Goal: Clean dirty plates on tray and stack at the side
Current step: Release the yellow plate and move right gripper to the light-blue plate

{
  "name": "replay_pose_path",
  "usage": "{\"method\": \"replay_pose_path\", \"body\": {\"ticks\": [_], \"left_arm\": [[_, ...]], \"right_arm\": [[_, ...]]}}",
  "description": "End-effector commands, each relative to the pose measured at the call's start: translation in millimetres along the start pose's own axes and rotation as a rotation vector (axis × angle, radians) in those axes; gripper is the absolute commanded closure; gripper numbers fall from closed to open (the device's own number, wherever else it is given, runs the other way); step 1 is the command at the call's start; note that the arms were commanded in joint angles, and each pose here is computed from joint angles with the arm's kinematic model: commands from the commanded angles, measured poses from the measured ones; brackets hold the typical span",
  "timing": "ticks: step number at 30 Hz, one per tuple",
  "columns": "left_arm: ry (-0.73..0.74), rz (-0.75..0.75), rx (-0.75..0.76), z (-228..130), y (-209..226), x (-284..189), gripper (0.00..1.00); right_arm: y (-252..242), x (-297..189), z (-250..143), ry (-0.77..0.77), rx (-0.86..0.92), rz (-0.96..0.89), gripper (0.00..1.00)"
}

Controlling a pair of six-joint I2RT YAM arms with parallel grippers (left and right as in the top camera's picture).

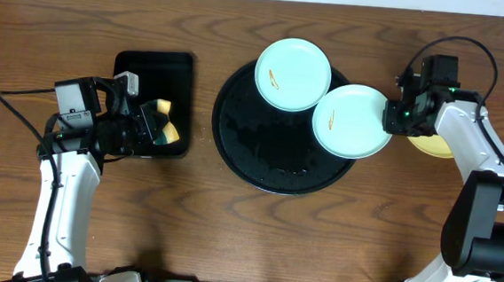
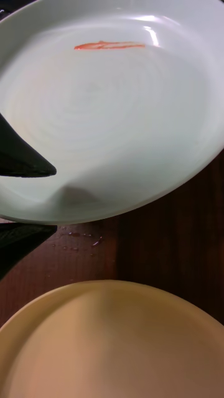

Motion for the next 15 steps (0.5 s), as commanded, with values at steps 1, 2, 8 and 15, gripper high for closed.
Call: {"method": "replay_pose_path", "body": {"ticks": [1, 2, 8, 15], "left_arm": [[0.005, -0.004, 0.009, -1.4, 1.3, 0.9, 0.92], [0.005, -0.004, 0.009, -1.4, 1.3, 0.9, 0.92], [0.005, -0.004, 0.009, -1.3, 1.3, 0.9, 0.92], [0.004, -0.004, 0.01, -1.1, 1.3, 0.9, 0.92]], "right_arm": [[-4.5, 13.9, -11.5, 0.032, 0.017, 0.002, 0.78], [-5.0, 15.5, -12.5, 0.031, 0.017, 0.003, 0.78], [-4.1, 15.5, -9.2, 0.005, 0.013, 0.01, 0.99], [13.1, -52.8, 11.2, -0.123, -0.008, 0.048, 0.99]]}}
Point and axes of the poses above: each gripper's point midway between its finger pads, its own x axis out along the fingers, its own y axis along the line the jaws close on, z = x × y, the point moved 3 cm from there along -x, back along the fingers, and after that the axes turned 15 degrees about x, right-handed, at the moved point
